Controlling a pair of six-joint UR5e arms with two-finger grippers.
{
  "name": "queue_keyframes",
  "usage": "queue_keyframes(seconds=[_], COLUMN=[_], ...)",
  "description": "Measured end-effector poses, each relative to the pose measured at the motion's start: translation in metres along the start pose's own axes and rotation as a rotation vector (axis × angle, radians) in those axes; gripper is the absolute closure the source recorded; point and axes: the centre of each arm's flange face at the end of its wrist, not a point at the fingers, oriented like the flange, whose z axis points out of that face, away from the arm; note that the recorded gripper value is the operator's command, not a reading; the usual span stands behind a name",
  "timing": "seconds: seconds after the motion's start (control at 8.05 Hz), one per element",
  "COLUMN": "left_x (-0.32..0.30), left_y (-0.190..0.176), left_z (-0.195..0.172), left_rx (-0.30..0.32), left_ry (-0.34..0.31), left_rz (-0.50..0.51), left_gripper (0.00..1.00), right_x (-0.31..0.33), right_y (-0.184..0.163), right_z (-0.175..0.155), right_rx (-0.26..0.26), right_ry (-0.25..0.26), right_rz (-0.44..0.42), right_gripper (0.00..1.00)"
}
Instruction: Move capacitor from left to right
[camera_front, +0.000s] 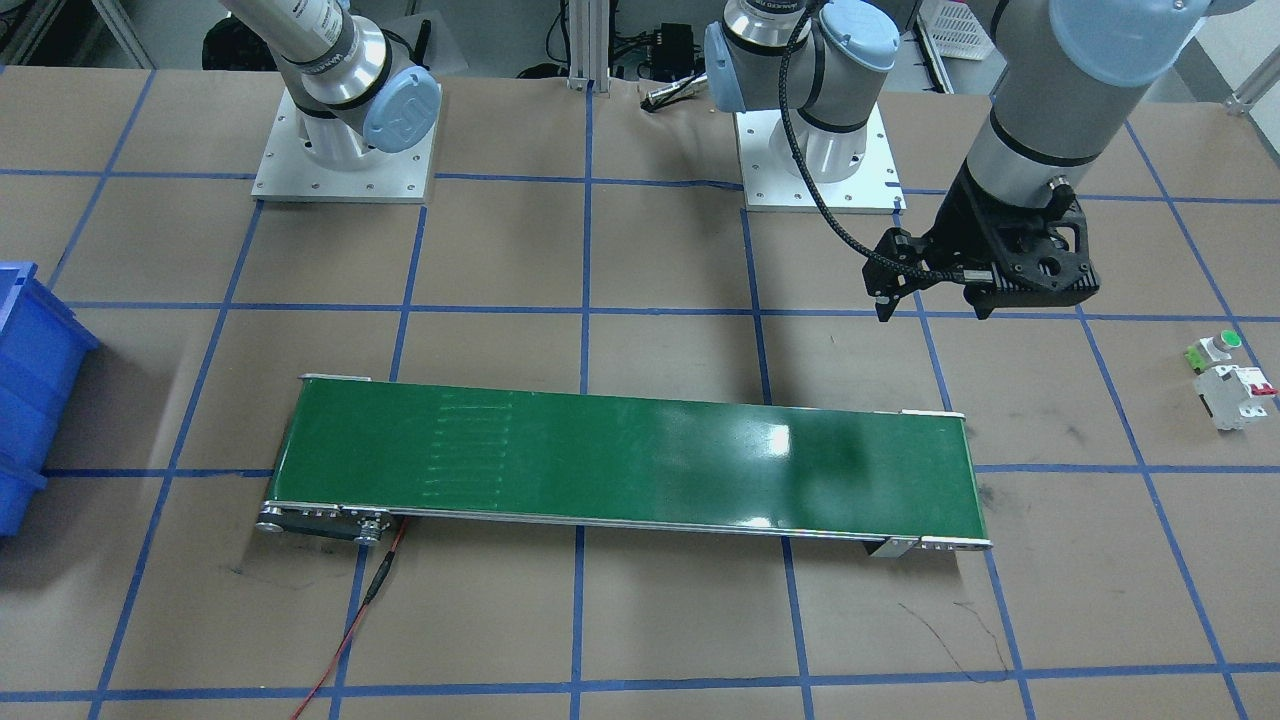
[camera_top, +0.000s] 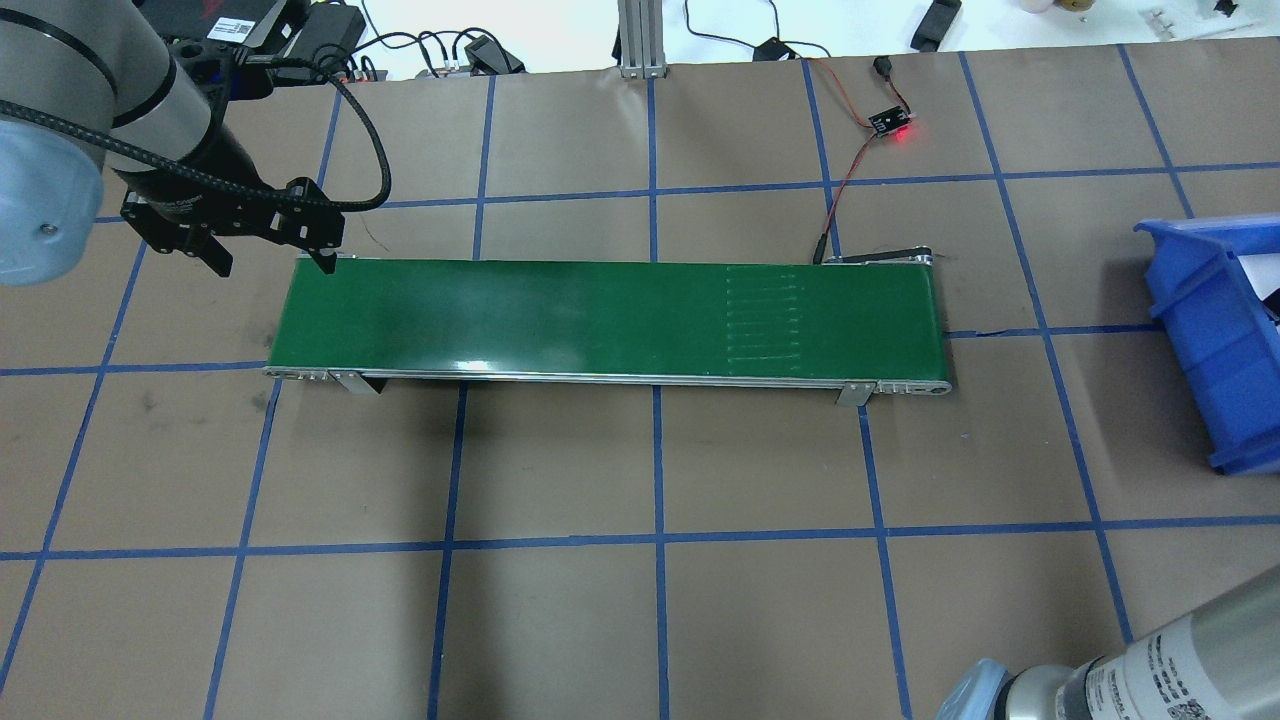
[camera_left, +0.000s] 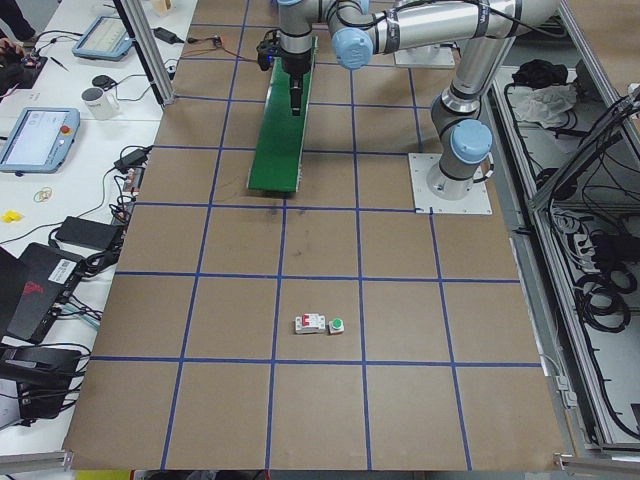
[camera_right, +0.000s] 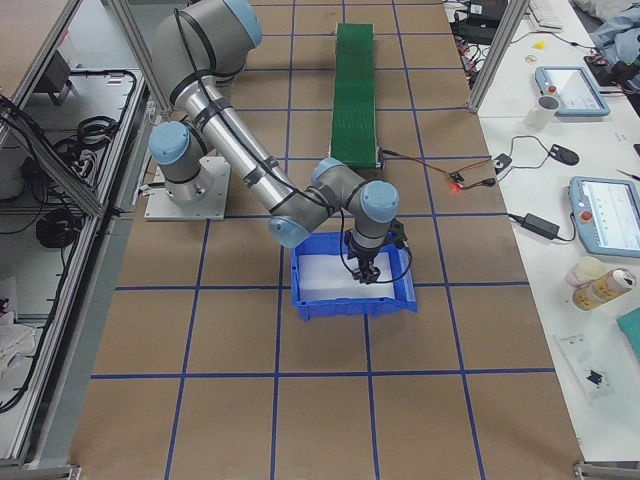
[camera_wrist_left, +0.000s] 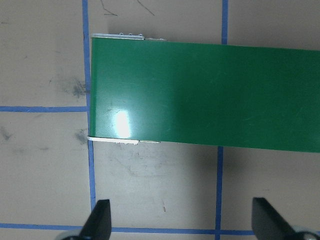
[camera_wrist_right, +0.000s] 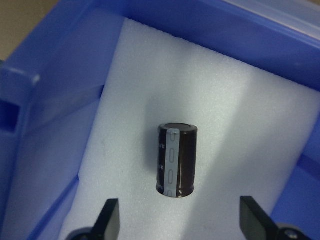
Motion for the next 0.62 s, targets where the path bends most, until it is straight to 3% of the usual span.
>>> queue_keyframes(seconds=[0.25,0.62], left_x=[0.0,0.0], left_y=[0.0,0.001], left_z=[0.0,-0.002], left_rx=[0.0,0.003], left_ry=[0.0,-0.002], left_rz=[0.0,0.001], left_gripper=[0.0,0.0], right_x=[-0.009,-0.077], right_y=[0.006,0.013], right_z=[-0.038,-0.136], right_rx=[0.02,0.026], right_ry=[0.032,-0.019], right_rz=[0.011,0.094], right_gripper=[0.0,0.0])
